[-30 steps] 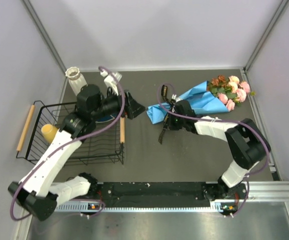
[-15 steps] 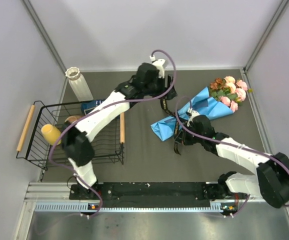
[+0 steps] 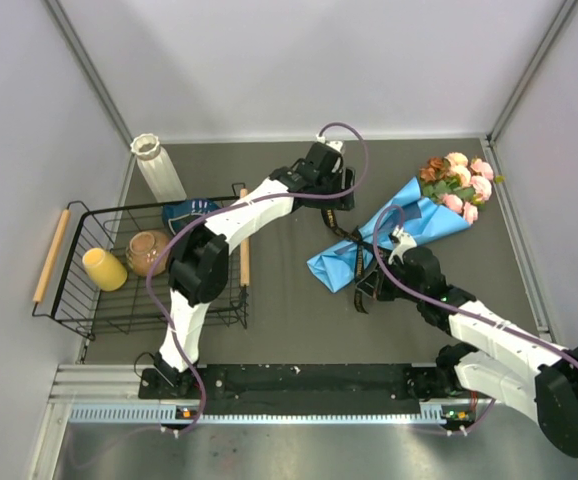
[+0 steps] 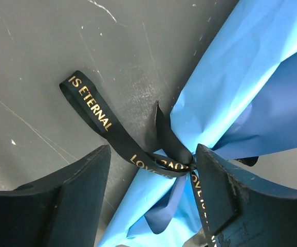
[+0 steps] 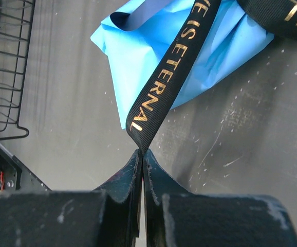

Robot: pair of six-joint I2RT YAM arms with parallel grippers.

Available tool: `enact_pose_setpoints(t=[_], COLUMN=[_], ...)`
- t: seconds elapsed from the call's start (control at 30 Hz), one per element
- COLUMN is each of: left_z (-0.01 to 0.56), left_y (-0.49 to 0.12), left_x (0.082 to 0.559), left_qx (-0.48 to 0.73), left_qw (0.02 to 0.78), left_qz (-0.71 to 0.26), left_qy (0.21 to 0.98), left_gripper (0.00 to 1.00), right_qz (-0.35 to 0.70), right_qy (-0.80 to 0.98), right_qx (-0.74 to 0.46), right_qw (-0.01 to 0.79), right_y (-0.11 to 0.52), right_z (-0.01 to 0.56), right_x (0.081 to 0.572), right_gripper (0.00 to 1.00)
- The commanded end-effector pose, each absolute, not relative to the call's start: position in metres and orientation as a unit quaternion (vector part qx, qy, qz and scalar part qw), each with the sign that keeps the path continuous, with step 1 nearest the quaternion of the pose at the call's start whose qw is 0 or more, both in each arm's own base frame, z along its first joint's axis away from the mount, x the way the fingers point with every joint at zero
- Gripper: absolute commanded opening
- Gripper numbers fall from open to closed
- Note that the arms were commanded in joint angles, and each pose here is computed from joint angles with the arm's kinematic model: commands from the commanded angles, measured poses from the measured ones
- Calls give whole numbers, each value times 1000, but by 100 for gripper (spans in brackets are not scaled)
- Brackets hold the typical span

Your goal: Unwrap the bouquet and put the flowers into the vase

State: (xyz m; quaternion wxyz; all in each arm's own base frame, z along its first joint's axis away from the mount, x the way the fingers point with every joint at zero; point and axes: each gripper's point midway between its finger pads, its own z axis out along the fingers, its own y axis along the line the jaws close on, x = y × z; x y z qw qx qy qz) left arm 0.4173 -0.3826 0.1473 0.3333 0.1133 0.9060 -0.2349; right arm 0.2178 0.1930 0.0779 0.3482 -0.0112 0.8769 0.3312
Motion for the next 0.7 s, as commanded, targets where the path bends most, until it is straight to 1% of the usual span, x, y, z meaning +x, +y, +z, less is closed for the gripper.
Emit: enact_pose_setpoints(t=[0.0, 0.03, 0.07, 0.17, 0.27, 0.3, 0.37, 0.4, 0.53, 0.67], left_z=[145, 140, 137, 123, 106, 100, 97, 94, 93, 87], left_y=[-380, -374, -372, -370, -374, -382, -386, -388, -395, -401], left_x=[413, 413, 411, 403, 402, 396, 392, 390, 393, 396], left_qx=[62, 26, 14, -16, -31, -26, -40, -42, -42, -37], left_qw=[322, 319, 317, 303, 281, 259, 241, 233, 232, 223], left_qz=[-242, -235, -234, -247, -249, -265, -277, -279, -295, -306], left_qy=[913, 918, 919, 920, 926, 928, 929, 930, 926, 925], left_gripper=[75, 75, 75, 70, 65, 64, 61, 61, 59, 54], right_qz=[356, 357, 358, 359, 359, 358, 355, 353, 353, 351], right_qy=[861, 861, 862, 861, 861, 861, 862, 862, 863, 863], right_qx=[-11, -12, -9, -8, -11, -11, -10, -11, -10, -10], right_qw=[363, 362, 360, 361, 360, 362, 362, 364, 362, 362], right_y=[199, 200, 200, 200, 202, 201, 200, 199, 199, 198], right_z=[89, 87, 86, 86, 87, 88, 87, 87, 86, 86], right_x=[223, 222, 221, 223, 224, 225, 225, 226, 225, 225], right_gripper=[0, 0, 0, 0, 0, 0, 0, 0, 0, 0])
